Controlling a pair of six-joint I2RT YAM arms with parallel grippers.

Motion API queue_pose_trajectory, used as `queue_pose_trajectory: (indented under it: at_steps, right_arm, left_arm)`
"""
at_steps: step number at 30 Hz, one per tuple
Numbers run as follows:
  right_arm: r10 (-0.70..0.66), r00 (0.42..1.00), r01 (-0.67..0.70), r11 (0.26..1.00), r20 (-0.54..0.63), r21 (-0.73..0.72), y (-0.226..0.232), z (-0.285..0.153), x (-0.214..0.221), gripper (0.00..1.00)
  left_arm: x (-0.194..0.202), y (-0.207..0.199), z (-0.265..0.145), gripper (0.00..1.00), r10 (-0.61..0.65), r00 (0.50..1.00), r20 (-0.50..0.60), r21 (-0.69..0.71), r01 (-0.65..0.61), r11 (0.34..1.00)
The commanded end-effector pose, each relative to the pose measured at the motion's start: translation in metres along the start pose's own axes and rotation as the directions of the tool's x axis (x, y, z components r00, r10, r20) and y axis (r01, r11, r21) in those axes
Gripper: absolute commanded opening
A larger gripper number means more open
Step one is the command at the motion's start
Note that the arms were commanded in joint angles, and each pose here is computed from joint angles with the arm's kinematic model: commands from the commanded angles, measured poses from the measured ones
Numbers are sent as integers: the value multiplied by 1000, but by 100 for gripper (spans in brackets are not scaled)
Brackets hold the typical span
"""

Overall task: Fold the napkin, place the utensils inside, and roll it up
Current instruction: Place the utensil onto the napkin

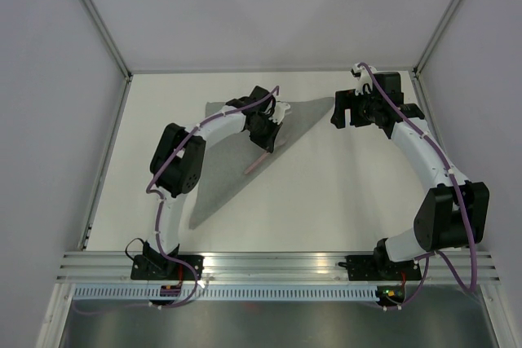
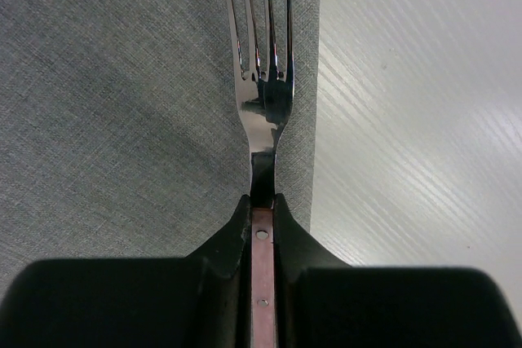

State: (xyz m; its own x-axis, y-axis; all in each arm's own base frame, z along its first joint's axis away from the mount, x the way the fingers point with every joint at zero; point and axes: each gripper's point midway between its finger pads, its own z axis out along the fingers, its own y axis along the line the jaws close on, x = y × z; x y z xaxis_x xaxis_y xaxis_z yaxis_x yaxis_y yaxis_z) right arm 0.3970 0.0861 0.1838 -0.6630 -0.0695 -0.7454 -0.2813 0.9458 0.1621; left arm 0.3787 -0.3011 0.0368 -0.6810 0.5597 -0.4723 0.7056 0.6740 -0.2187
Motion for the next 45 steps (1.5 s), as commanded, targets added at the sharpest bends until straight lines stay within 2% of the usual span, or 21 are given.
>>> queue_pose_trajectory:
  at_steps: [1, 15, 21, 22, 24, 25, 27, 33, 38, 40, 42, 43, 45]
  right_arm:
    - [-2, 1000, 1, 1000, 14, 15, 0, -2, -4, 93]
    - [-1, 1000, 1, 1000, 11, 15, 0, -2, -3, 93]
    - [-2, 1000, 1, 1000, 14, 15, 0, -3, -4, 93]
    - [-2, 1000, 2, 1000, 11, 15, 0, -2, -3, 93]
    - [-1, 1000, 1, 1000, 13, 14, 0, -3, -4, 93]
    - [-3, 1000, 3, 1000, 14, 14, 0, -3, -4, 93]
    - [-2, 1000, 1, 1000, 14, 14, 0, -3, -4, 93]
    - [-3, 1000, 3, 1000, 20, 15, 0, -4, -6, 93]
    - [-4, 1000, 4, 1000, 23, 1, 3, -4, -7, 93]
    - [-7, 999, 8, 999, 35, -34, 9, -4, -10, 93]
    - [-64, 997, 67, 995, 43, -70, 17, -3, -11, 93]
    - [-87, 995, 91, 993, 50, -79, 22, -2, -11, 92]
    - [-163, 985, 170, 975, 59, -146, 46, -1, -6, 92]
  left_arm:
    - [0, -6, 4, 2, -38, 999, -22, -2, 38, 999]
    - [13, -5, 16, 4, -25, 998, -62, -12, 25, 1000]
    - [14, -3, 14, 21, -33, 997, -63, -33, 31, 999]
    - [13, -2, 13, 28, -32, 998, -61, -36, 30, 999]
    - [8, -4, 9, 32, -32, 998, -45, -34, 31, 999]
    - [8, -4, 8, 38, -31, 999, -42, -33, 30, 999]
    - [3, -5, 5, 41, -30, 999, -26, -37, 29, 999]
    - [-24, -11, -17, 51, -13, 998, 61, -33, 15, 999]
    - [-62, -15, -61, 59, -18, 977, 212, -47, 29, 998]
    - [-69, -3, -78, 61, -71, 962, 263, -76, 94, 993]
    - [-79, 16, -115, 61, -154, 924, 350, -127, 210, 969]
    - [-76, 27, -129, 62, -221, 895, 388, -162, 302, 939]
    - [-77, 49, -182, 64, -285, 816, 503, -195, 429, 882]
